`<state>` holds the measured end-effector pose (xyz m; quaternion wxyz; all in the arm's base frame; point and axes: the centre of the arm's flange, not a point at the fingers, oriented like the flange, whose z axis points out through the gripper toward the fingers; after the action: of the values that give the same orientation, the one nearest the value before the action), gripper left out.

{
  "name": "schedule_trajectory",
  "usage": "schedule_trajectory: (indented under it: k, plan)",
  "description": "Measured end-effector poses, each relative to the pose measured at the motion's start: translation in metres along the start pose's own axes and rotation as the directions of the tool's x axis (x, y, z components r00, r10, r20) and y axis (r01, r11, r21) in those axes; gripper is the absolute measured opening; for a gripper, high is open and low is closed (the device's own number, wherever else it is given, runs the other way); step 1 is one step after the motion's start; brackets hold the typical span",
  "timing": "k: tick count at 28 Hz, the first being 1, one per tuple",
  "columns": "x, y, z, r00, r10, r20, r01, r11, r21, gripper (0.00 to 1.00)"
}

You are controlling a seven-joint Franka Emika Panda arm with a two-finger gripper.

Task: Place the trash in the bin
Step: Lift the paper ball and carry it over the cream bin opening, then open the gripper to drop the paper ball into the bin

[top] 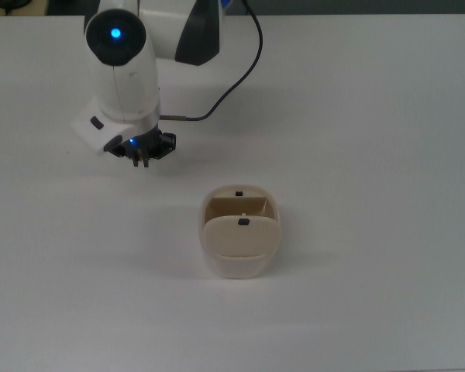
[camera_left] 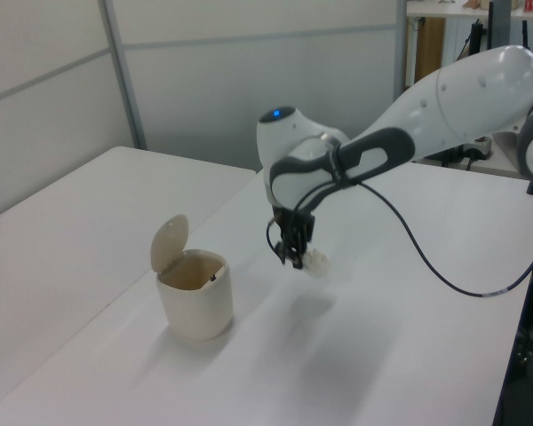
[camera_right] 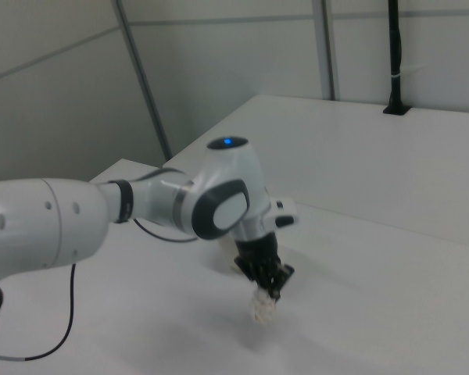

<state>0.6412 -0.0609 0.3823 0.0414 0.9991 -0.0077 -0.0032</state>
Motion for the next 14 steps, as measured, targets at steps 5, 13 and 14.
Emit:
schedule_trajectory:
  k: [5,13,14]
  plan:
    - [0.011,-0.023,-0.065,0.993,-0.006,-0.119,0.011,0.999,0.043,0.15]
    - [0.026,-0.098,-0.120,0.950,-0.070,-0.305,0.098,0.992,0.076,0.16]
    - [0.028,-0.107,-0.122,0.940,-0.078,-0.334,0.109,0.991,0.076,0.16]
